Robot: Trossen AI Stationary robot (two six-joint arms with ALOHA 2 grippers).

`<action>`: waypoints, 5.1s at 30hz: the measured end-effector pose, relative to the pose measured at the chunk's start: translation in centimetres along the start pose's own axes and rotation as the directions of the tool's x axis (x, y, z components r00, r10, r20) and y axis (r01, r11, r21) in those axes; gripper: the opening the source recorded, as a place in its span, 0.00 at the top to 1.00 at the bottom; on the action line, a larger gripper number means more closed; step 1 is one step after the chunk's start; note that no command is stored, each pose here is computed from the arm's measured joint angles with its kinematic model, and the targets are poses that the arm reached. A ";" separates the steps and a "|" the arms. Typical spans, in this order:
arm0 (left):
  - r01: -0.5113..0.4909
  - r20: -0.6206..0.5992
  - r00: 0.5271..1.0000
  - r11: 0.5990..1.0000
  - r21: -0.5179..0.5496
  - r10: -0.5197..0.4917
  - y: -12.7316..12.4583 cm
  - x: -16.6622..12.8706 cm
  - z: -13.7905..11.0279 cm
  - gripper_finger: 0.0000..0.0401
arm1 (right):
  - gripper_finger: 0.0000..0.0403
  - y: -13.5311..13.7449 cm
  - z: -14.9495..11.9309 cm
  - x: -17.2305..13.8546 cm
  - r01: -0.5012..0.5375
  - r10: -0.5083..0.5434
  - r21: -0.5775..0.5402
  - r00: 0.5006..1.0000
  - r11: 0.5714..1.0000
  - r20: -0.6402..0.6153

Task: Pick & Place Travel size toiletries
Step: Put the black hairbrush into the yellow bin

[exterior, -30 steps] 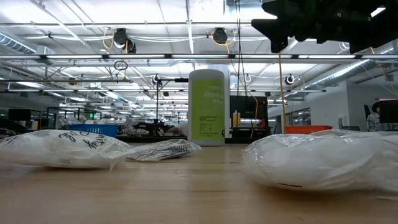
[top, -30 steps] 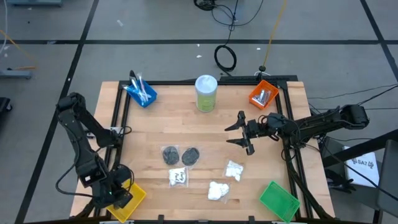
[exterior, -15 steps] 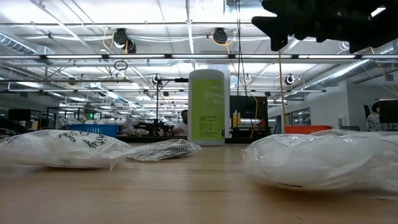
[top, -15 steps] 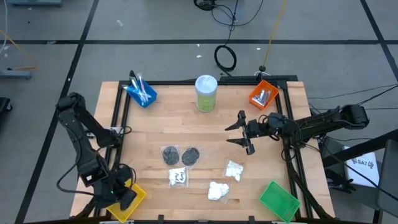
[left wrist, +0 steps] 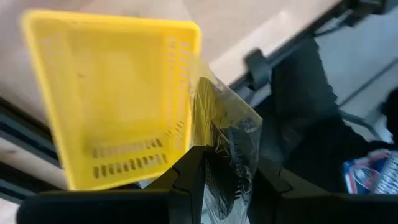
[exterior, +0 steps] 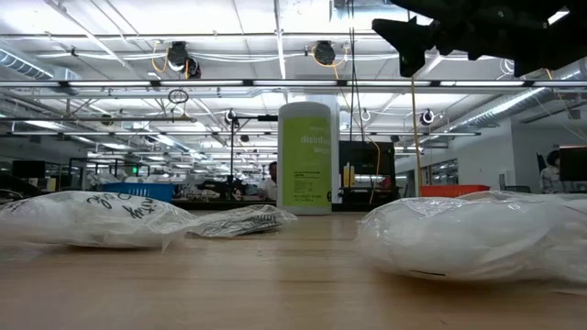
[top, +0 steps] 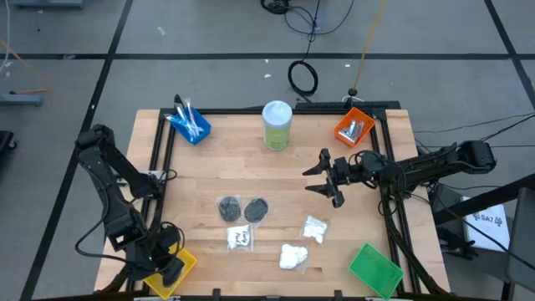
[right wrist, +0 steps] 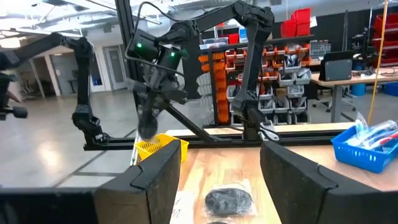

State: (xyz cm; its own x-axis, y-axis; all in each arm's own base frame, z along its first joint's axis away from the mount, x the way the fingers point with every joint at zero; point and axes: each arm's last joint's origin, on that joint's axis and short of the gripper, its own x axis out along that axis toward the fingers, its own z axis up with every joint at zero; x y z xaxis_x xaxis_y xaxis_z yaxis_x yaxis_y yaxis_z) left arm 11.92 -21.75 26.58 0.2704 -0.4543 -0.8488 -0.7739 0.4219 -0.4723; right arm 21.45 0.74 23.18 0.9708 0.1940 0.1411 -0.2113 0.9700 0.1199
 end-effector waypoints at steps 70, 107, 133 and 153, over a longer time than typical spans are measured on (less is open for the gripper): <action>-0.153 0.477 0.876 0.978 0.142 0.068 7.6 5.3 22.5 0.55 | 0.48 4.0 -0.9 0.3 -0.162 0.172 0.154 0.984 0.975 -0.053; -0.093 0.485 0.872 0.950 0.299 -0.067 6.2 7.3 24.0 0.95 | 0.48 4.1 -1.0 0.3 -0.125 0.134 0.137 0.989 0.983 -0.057; 0.503 -0.104 0.838 0.683 0.531 -0.536 3.6 -0.3 13.6 1.00 | 0.48 4.0 -1.2 0.3 -0.120 0.131 0.130 0.988 0.984 -0.078; 0.069 -0.200 0.977 0.998 -0.011 -0.069 9.5 2.9 3.7 1.00 | 0.48 4.0 -1.3 0.3 -0.122 0.130 0.086 0.987 0.989 -0.093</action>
State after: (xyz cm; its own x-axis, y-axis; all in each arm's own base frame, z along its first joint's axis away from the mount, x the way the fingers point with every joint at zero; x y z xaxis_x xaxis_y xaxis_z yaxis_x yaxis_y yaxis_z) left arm 7.46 -16.17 18.73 0.2032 -0.6304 -0.7492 -0.7599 0.3810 -0.5267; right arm 21.00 4.88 22.40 0.9414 0.3312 0.0635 -0.3372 0.9229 0.1860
